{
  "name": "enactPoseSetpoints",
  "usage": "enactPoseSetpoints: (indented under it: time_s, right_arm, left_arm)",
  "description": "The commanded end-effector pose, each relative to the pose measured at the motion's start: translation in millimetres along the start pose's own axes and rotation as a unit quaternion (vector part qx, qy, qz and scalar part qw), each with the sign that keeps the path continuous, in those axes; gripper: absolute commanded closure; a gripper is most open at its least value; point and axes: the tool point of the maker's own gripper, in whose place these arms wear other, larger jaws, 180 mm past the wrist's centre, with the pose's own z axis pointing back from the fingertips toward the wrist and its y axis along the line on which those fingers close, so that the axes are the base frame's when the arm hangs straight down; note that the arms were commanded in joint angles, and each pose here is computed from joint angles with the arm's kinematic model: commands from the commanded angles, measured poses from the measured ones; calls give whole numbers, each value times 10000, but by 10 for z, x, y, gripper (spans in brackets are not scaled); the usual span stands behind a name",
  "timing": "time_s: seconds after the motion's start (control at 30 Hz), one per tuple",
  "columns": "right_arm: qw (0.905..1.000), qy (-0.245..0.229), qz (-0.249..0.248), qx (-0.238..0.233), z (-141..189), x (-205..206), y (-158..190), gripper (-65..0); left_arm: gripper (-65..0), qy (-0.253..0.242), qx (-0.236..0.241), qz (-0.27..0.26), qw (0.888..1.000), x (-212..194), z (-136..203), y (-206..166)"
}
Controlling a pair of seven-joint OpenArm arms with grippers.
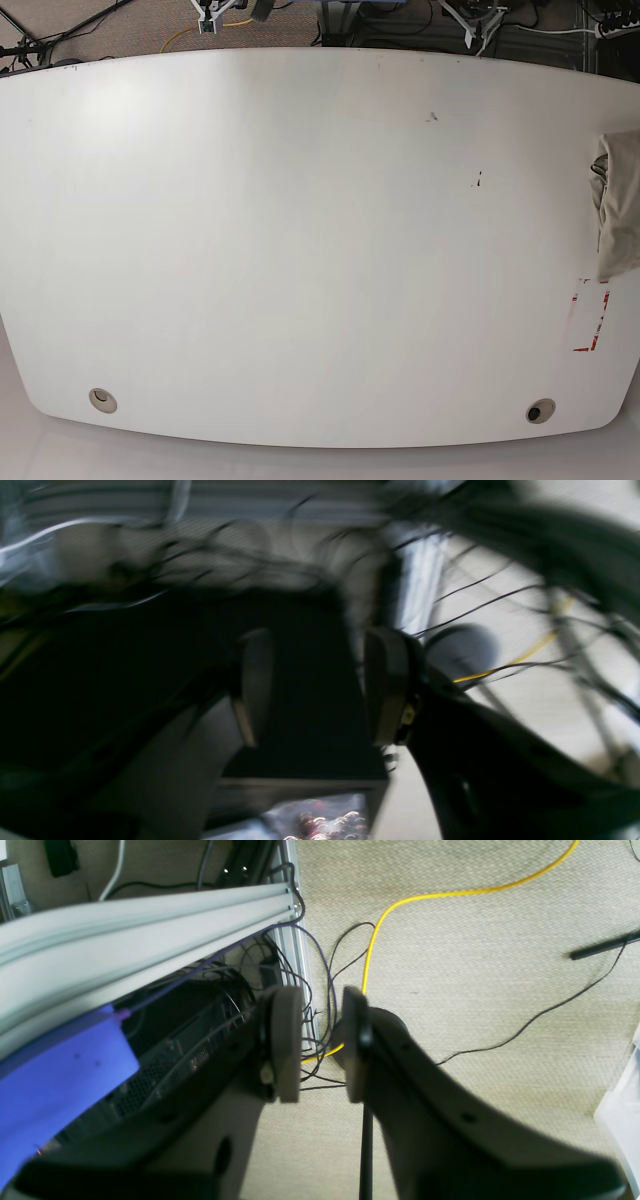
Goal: Fold the T-shirt properly
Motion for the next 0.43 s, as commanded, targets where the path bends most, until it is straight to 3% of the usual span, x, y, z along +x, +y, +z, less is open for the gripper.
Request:
enactPoseSetpoints:
  time_s: [0.0, 0.4]
  right_arm:
    - [9999, 111, -16, -19, -21, 6, -32, -132]
    - [9999, 151, -53, -9, -46, 9, -17, -132]
  left_arm:
    - [-272, 83, -62, -124, 9999, 22, -15, -88]
    - [-272, 114, -172, -116, 9997, 62, -34, -229]
